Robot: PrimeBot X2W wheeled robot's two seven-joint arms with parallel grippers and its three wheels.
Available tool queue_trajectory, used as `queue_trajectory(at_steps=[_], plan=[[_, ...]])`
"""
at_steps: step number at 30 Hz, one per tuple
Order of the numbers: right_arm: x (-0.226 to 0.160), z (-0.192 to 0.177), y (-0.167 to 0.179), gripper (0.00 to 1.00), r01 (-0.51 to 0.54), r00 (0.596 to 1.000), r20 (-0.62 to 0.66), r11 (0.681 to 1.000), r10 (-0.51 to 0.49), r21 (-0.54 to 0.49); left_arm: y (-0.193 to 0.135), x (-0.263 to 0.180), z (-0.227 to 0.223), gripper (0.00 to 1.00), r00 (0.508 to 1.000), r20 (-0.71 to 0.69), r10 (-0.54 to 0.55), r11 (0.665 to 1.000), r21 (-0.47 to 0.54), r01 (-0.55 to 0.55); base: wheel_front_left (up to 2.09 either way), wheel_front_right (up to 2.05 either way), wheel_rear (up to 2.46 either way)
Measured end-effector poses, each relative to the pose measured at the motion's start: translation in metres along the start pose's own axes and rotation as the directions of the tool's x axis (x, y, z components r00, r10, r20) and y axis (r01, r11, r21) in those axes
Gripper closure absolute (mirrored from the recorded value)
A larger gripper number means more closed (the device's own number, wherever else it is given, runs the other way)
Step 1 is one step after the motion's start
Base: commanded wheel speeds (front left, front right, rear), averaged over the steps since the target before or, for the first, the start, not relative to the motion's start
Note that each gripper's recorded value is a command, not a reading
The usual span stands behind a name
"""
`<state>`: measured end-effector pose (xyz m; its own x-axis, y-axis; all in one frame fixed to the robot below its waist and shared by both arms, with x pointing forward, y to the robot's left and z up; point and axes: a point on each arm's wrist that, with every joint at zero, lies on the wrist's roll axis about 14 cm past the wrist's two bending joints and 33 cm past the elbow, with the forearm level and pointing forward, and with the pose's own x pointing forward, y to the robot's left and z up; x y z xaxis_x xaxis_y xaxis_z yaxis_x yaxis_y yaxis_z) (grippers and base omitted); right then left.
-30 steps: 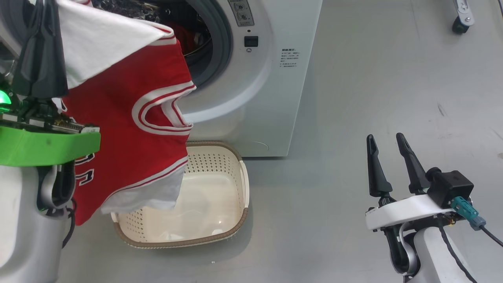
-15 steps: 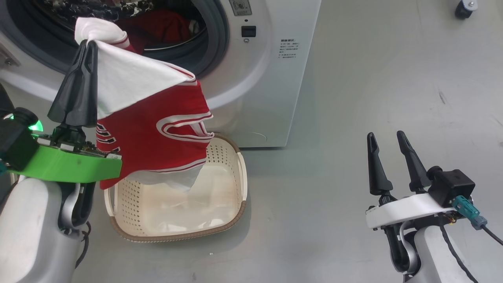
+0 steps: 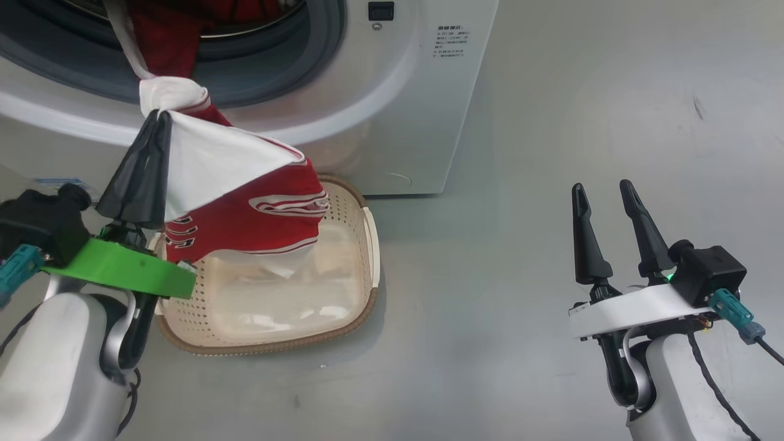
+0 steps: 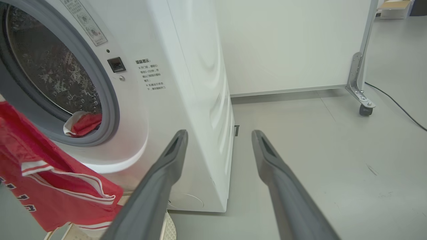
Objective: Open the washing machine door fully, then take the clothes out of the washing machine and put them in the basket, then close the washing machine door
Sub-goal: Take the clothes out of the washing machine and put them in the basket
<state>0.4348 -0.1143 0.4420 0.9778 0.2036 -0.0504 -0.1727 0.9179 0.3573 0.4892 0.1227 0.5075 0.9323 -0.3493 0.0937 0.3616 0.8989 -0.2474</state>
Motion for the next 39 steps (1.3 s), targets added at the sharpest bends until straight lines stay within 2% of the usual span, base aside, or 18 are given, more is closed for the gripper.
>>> queue_trajectory(at_steps=[6,15,28,39], plan=[[0.004,-0.013,-0.009,0.0,0.018,0.999,-0.032,1.0,-0.018,-0.005,0.009,-0.003,-0.052,1.0,0.989,-0.149,0.011,1.0,-0.013,-0.013,0.0,0.0,0.0],[0.012,-0.019,-0.02,0.0,0.037,0.998,-0.04,0.999,-0.038,-0.009,0.019,-0.013,-0.114,1.0,0.946,-0.323,0.023,0.999,-0.027,-0.034,0.0,0.0,0.0],[0.009,-0.033,-0.046,0.0,0.102,0.992,-0.076,0.995,-0.103,-0.024,0.028,-0.011,-0.194,1.0,0.855,-0.518,0.008,0.999,-0.037,-0.032,0.0,0.0,0.0],[0.002,-0.031,-0.071,0.0,0.177,0.981,-0.076,0.983,-0.18,-0.047,0.031,-0.024,-0.26,1.0,0.74,-0.673,0.006,0.997,-0.049,-0.052,0.0,0.0,0.0]])
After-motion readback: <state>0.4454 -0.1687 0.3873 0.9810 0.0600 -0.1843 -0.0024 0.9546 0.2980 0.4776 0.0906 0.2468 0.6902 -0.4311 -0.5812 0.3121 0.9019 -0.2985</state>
